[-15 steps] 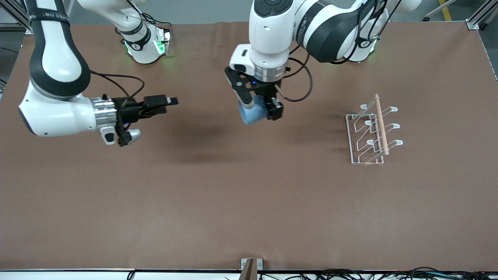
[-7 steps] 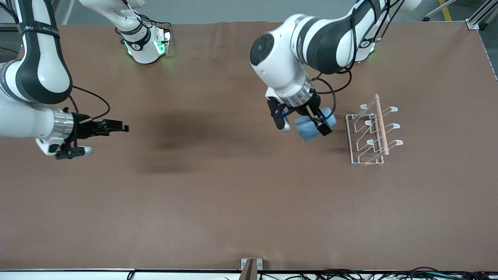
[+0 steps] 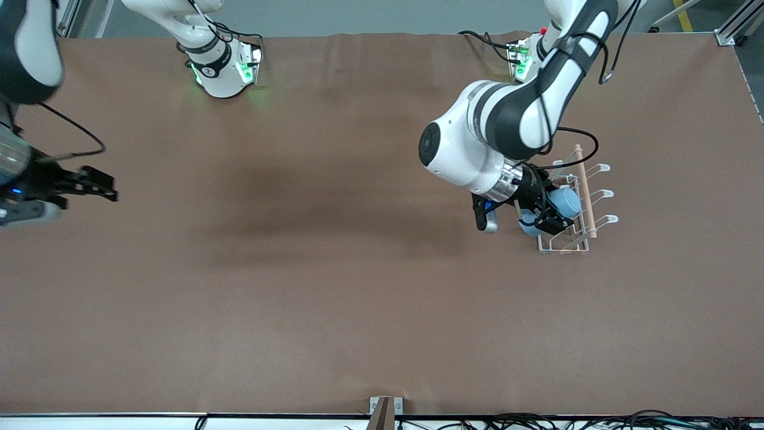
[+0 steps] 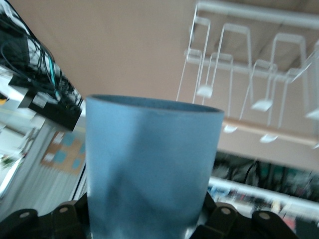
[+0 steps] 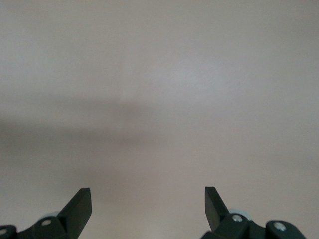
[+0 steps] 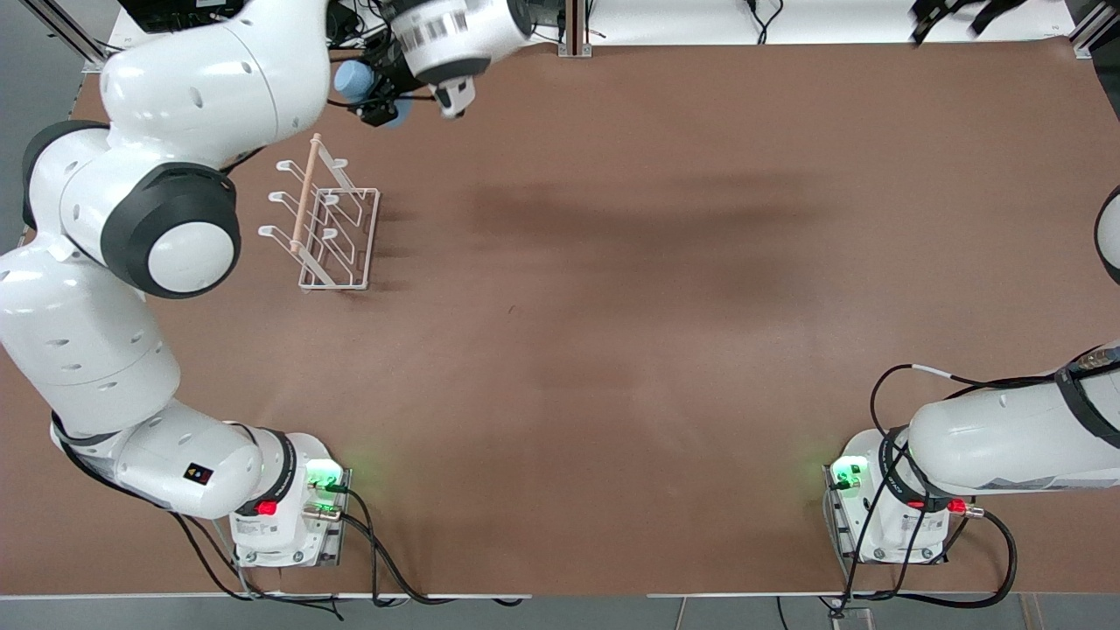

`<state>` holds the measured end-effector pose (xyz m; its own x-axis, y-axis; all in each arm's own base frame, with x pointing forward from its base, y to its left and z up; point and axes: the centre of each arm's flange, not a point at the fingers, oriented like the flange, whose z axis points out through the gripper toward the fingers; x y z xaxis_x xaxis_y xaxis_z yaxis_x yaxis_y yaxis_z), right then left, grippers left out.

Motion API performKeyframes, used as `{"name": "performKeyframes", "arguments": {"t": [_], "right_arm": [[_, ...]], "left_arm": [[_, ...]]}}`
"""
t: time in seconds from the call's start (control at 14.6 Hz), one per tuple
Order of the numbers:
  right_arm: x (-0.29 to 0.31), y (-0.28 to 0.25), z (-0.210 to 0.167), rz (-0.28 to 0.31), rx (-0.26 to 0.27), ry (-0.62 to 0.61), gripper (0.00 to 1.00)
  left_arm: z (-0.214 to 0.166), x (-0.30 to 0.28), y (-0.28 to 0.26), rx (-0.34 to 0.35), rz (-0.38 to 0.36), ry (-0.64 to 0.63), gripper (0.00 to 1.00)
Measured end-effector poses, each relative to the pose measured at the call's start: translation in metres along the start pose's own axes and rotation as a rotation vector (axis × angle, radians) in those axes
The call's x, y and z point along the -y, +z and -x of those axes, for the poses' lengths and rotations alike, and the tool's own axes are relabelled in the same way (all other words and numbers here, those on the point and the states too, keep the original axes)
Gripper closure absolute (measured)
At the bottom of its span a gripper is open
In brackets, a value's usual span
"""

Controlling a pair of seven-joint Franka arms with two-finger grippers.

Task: Hang cup on cup holder
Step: 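Carry the cup to the holder while the right gripper withdraws, then lower the cup onto a holder hook with the left gripper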

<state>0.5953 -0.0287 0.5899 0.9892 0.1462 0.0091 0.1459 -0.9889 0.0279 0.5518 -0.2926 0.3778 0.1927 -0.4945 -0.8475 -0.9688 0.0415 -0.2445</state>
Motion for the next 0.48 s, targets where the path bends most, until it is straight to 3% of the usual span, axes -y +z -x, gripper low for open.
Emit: {"name": "performKeyframes", "arguments": {"t": [0.14,0.48], "right_arm": [[-0.011,-0.031,0.004,0.009,-0.031,-0.007,0.00],[-0.016,-0.076,0.030,-0.007,0.042,0.006,0.04]], "left_arm": [[-0.010,-0.012,0.024,0.074,-0.012,0.039,0.26],[-0.015,-0.022,0.082,0.194,-0.012,0.093,0.26]]}}
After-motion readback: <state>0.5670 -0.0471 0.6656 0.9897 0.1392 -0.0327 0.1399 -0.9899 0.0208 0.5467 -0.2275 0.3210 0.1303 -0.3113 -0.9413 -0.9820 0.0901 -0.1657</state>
